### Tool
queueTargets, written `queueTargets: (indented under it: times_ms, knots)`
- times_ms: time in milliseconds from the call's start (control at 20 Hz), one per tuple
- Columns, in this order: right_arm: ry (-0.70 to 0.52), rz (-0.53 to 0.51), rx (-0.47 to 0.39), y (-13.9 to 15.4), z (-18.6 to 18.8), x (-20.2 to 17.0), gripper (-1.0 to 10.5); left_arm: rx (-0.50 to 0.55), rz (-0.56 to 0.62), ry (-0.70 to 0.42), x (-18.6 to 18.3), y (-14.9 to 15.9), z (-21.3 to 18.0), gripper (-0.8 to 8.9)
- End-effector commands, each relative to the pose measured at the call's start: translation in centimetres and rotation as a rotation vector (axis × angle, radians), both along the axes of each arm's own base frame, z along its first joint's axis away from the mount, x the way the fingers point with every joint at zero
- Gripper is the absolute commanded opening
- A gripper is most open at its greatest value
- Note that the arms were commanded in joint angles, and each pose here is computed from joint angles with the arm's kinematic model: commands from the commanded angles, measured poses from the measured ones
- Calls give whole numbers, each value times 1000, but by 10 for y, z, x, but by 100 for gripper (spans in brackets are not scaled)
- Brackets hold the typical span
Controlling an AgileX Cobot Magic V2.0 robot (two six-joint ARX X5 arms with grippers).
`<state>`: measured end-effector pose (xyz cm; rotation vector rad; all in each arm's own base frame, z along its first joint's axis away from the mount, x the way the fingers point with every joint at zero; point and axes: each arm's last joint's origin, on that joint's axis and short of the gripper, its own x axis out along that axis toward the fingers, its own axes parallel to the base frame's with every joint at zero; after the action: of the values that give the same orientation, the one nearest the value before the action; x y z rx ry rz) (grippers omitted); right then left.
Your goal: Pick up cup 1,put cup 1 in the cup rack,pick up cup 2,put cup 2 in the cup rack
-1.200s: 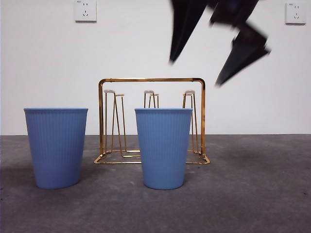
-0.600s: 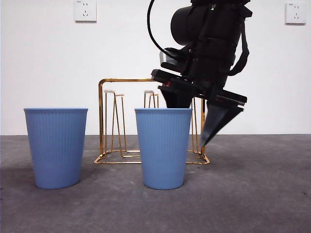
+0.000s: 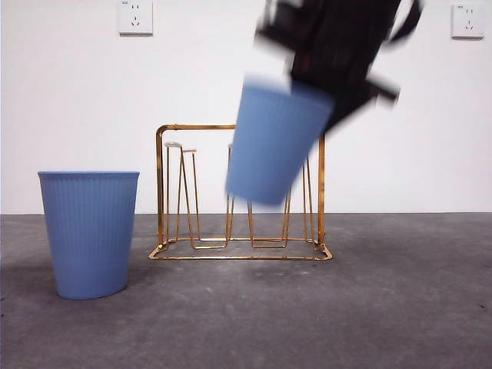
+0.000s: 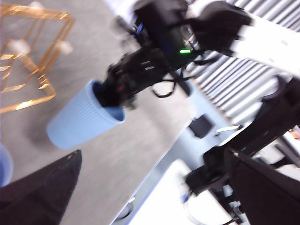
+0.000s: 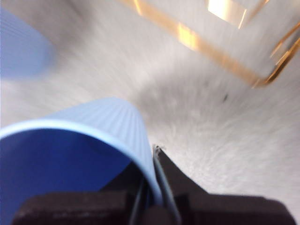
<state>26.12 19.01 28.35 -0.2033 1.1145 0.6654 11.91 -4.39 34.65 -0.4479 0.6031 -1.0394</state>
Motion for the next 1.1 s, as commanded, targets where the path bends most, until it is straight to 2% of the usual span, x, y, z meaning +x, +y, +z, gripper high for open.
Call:
queueTargets:
  times_ms: [50, 200, 250, 350, 500, 600, 800, 1100]
  knots:
    - [-168, 13, 115, -21, 54, -31, -15, -97, -26, 2, 6, -3, 13, 660]
    - [-450, 6, 309, -55, 119, -78, -15, -207, -45, -22, 17, -9, 29, 660]
    - [-579, -9, 382, -69, 141, -97, -15, -250, -57, -30, 21, -13, 35, 660]
    - [-802, -40, 512, -92, 174, -128, -15, -324, -71, -54, 29, -23, 44, 660]
    - [-1018, -57, 664, -114, 202, -158, -15, -450, -77, -114, 37, -47, 56, 660]
    - [-1067, -69, 695, -117, 208, -162, -15, -540, -89, -151, 39, -63, 62, 660]
    - [-1091, -72, 712, -115, 211, -159, -15, -710, -139, -205, 40, -95, 67, 660]
    - [-1069, -41, 728, -100, 209, -146, -15, -812, -118, -201, 48, -130, 56, 660]
